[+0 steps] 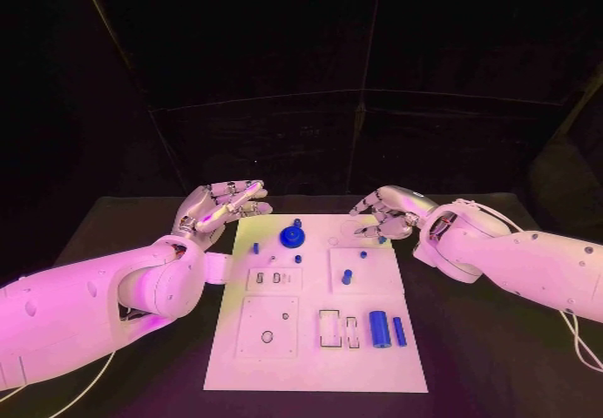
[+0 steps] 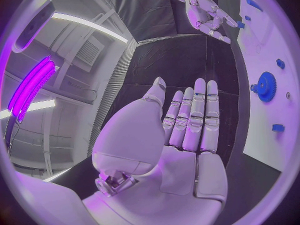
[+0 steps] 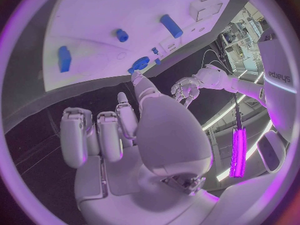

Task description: Assemble the parts on the task board

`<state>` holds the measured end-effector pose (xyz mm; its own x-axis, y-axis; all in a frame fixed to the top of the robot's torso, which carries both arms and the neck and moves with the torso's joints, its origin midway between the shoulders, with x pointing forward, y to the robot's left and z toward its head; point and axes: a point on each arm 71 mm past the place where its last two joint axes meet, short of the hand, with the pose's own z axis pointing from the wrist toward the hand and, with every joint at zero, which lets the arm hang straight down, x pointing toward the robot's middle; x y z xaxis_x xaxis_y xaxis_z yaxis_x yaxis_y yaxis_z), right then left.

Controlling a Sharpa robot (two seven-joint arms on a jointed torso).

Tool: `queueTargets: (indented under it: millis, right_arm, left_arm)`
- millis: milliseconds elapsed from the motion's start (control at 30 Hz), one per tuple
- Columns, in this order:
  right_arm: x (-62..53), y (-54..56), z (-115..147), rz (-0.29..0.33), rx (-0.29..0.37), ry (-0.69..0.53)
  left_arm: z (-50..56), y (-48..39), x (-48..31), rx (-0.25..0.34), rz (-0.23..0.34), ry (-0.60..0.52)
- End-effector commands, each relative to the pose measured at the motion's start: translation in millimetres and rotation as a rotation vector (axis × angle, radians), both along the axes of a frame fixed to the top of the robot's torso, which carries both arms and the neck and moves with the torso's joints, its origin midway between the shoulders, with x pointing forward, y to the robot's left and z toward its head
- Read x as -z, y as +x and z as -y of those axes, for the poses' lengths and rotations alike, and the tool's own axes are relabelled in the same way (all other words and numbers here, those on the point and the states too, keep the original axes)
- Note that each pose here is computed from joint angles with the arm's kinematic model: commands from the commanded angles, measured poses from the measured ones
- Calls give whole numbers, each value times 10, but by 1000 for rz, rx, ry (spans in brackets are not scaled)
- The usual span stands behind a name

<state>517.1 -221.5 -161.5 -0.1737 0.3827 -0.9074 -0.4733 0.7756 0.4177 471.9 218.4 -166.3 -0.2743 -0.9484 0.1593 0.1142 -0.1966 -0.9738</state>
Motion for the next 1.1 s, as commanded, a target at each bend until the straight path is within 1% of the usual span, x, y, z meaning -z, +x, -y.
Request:
queueTargets:
  millis: [33,133,233,433,567,767,967,1100]
  right_arm:
    - [-10,5,121,-21,-24,56]
    - [24,22,254,-29,-2,48]
    - [125,21,378,-51,20,39]
    - [271,28,485,-85,42,24]
    - [345,35,512,-103,49,17]
    - [397,60,530,-109,66,12]
    - [408,91,557,-96,89,12]
    - [412,102,545,-95,92,14]
  left_arm:
    - [23,4,-15,20,11,-4]
    - [28,11,-12,22,11,-3]
    - [32,18,-9,23,12,-2]
    - [37,30,-4,22,12,-1]
    - [34,37,0,20,11,1]
    - [33,45,4,18,11,2]
    - [32,51,7,17,11,3]
    - [29,53,8,16,11,3]
